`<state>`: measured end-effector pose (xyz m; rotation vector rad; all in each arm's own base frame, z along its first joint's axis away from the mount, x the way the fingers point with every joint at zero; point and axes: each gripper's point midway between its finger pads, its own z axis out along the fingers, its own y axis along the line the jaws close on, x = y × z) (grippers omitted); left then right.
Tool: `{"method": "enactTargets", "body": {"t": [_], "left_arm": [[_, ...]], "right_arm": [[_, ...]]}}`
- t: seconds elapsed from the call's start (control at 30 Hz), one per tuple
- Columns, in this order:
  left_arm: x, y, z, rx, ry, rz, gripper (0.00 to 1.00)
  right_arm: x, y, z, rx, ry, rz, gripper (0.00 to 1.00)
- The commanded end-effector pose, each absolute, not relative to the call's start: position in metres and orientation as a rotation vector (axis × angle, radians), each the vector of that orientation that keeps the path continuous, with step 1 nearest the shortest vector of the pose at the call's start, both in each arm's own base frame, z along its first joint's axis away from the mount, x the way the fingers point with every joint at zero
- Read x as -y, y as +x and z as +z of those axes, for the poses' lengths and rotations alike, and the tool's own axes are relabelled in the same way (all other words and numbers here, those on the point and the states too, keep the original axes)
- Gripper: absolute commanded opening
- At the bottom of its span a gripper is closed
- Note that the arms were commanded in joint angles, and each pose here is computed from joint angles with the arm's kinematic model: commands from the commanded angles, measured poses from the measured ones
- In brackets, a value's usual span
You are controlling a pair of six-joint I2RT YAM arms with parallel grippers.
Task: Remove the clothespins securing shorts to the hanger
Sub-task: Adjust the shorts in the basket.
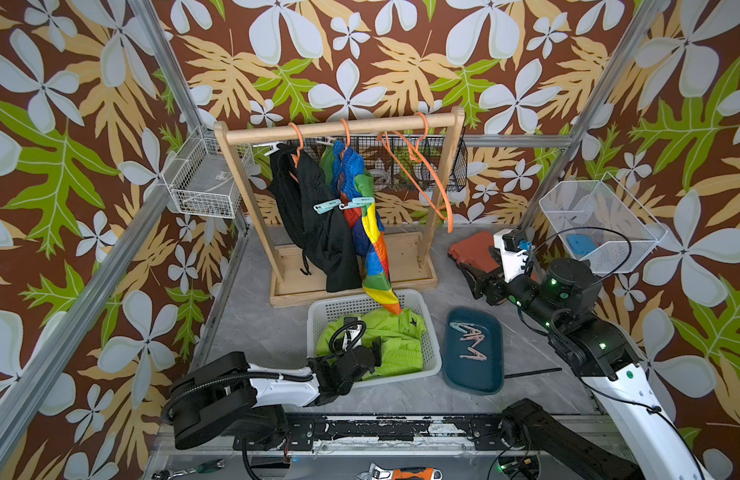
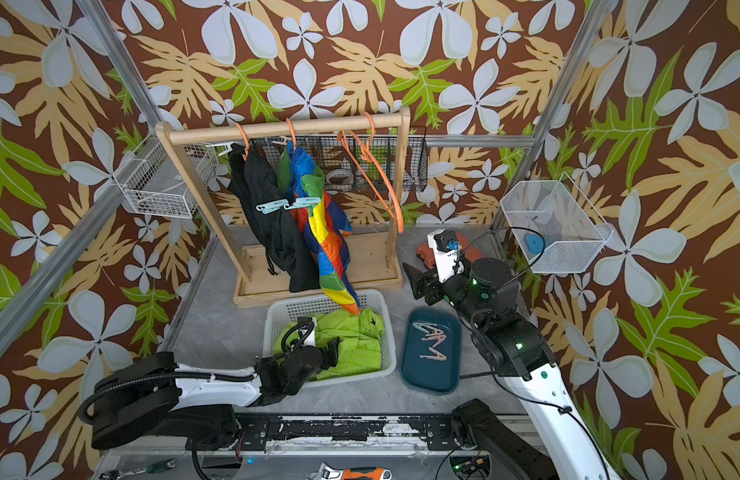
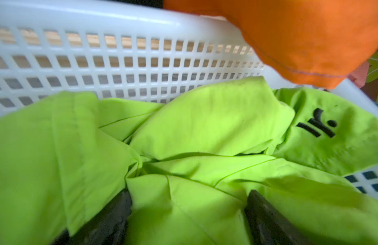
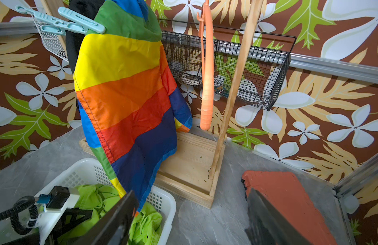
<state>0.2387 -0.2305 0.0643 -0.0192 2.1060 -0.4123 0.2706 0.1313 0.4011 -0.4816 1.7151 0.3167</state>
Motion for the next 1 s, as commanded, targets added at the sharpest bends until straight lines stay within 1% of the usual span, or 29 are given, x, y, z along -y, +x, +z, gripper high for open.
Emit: {"method": "enactTargets", "body": {"t": [0.0,0.07,0.17,0.27,0.3,0.43,0.57,0.7,0.8,0.97], "left_arm": [[0.238,0.243,0.066,-2.085,-0.059,-0.455,0.89],[0.249,0.247,0.077,-2.064,-0.035,-0.481,0.89],[0.264,0.253,0.113,-1.998,0.006,-0.521,0.91],[0.269,0.261,0.168,-1.894,0.037,-0.518,0.95],[0.27,0.263,0.188,-1.86,0.048,-0.513,1.0],[0.262,0.268,0.254,-1.757,0.053,-0.46,1.0],[0.228,0.279,0.303,-1.704,-0.029,-0.388,1.0],[0.171,0.303,0.341,-1.675,-0.156,-0.355,1.0],[0.135,0.321,0.369,-1.634,-0.175,-0.344,1.0],[0.098,0.358,0.397,-1.6,-0.112,-0.447,1.0]], "right_arm": [[-0.136,0.27,0.407,-1.692,-0.483,0.353,0.82],[-0.14,0.267,0.411,-1.683,-0.5,0.378,0.82],[-0.149,0.261,0.422,-1.654,-0.538,0.432,0.82],[-0.162,0.25,0.434,-1.6,-0.607,0.48,0.82],[-0.166,0.248,0.437,-1.592,-0.622,0.48,0.82],[-0.185,0.248,0.445,-1.575,-0.688,0.507,0.82],[-0.204,0.253,0.459,-1.54,-0.722,0.556,0.82],[-0.23,0.267,0.471,-1.522,-0.761,0.539,0.82],[-0.255,0.283,0.474,-1.523,-0.787,0.515,0.82],[-0.29,0.312,0.485,-1.527,-0.784,0.502,0.82]]}}
